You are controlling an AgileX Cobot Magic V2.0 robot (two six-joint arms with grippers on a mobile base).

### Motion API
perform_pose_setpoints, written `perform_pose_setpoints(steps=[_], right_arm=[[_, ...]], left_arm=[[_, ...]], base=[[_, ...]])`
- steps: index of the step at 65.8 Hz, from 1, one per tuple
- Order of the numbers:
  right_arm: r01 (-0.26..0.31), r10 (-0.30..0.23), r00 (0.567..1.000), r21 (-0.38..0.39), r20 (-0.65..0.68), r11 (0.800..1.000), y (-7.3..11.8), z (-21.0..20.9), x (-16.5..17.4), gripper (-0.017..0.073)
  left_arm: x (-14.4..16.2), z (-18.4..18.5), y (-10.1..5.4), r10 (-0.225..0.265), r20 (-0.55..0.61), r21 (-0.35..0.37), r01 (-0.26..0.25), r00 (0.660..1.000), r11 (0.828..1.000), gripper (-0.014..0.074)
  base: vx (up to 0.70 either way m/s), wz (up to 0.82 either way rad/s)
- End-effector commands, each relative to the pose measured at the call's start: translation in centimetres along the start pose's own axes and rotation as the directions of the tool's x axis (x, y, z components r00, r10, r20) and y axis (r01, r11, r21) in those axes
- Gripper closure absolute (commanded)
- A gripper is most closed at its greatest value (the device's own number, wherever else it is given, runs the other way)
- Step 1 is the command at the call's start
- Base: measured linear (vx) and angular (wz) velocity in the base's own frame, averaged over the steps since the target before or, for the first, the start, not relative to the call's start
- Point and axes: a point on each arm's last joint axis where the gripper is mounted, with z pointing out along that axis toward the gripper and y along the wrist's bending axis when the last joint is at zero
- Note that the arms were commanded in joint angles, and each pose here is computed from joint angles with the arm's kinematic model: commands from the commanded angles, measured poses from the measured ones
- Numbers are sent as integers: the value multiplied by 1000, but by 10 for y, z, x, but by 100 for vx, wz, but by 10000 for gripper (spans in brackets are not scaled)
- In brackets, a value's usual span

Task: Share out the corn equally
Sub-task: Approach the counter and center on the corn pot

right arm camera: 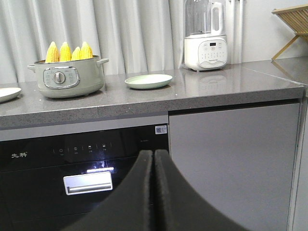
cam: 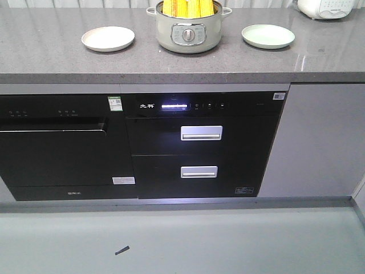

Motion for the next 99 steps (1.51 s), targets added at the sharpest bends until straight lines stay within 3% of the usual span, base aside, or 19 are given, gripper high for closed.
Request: perform_pose_setpoints(steps=[1, 99], right_arm=[[11, -12, 998, 11, 68, 1000, -1, 0, -4, 563], [11, -12, 998, 11, 68, 1000, -1, 0, -4, 563]], left_arm=[[-2, -1, 0, -10, 72, 3, 10, 997, 1000, 600], [-2, -1, 0, -10, 72, 3, 10, 997, 1000, 600]], base=[[8, 2], [9, 0]])
